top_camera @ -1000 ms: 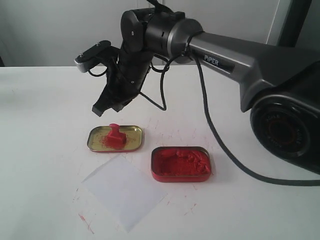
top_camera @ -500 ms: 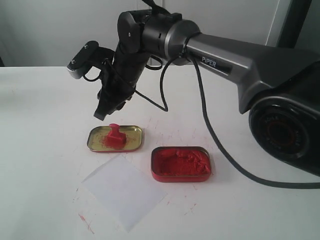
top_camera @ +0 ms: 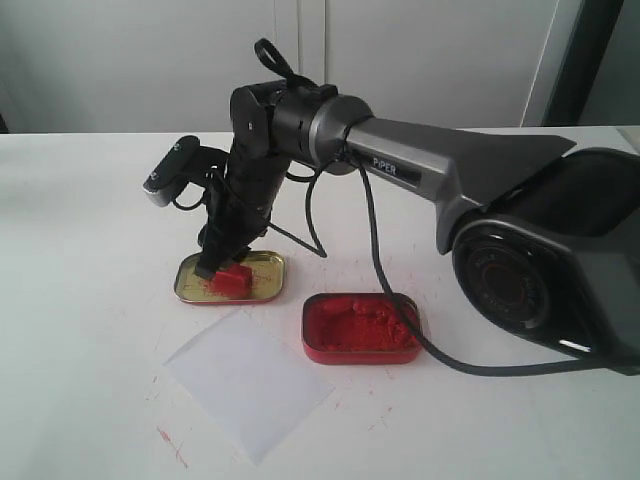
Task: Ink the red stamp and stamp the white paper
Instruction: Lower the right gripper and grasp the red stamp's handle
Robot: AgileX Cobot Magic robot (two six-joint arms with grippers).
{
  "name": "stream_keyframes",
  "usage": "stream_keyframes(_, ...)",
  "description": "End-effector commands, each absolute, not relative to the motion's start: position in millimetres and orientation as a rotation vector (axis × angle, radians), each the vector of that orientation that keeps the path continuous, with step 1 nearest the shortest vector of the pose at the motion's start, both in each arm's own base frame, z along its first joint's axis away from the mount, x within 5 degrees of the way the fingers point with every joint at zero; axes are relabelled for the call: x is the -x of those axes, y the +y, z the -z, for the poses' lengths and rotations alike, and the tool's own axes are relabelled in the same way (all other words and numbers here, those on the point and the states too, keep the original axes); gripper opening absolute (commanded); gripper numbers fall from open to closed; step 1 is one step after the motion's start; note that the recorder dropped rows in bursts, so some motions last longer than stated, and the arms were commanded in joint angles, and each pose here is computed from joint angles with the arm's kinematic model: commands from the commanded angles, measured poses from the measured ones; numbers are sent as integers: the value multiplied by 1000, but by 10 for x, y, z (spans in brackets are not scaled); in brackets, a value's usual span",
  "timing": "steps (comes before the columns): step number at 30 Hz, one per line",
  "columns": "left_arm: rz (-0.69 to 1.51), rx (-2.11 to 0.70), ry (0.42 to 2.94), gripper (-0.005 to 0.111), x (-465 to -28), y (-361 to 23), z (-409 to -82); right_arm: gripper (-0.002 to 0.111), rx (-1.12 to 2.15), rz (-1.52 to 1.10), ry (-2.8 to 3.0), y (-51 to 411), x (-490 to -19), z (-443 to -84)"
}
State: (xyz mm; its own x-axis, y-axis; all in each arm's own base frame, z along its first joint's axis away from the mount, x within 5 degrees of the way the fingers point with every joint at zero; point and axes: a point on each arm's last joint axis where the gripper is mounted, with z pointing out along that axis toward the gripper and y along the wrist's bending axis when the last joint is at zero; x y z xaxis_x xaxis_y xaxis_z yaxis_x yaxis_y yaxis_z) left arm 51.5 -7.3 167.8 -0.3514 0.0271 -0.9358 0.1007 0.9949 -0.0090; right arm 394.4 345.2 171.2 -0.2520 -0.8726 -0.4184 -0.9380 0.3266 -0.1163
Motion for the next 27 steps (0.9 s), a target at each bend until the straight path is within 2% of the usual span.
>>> stream_keyframes(1, 84, -80, 1928, 0, -513, -75, -1667, 46, 1604, -215, 2206, 3463, -3949, -1599)
stream_keyframes(7, 84, -80, 1928, 0, -513, -75, -1667, 36, 1605, -200, 2197, 3461, -3961, -1591)
stream_keyframes(16, 84, -80, 1928, 0, -513, -75, -1667, 12, 1609, -194, 2200, 3457, -3961, -1587)
stream_keyframes(19, 84, -80, 1928, 0, -513, -75, -1667, 0, 1606, -195, 2202, 3457, -3961, -1587)
stream_keyframes(27, 84, -80, 1928, 0, -513, -75, -1667, 0, 1570, -205, 2203, 3452, -3953, -1703)
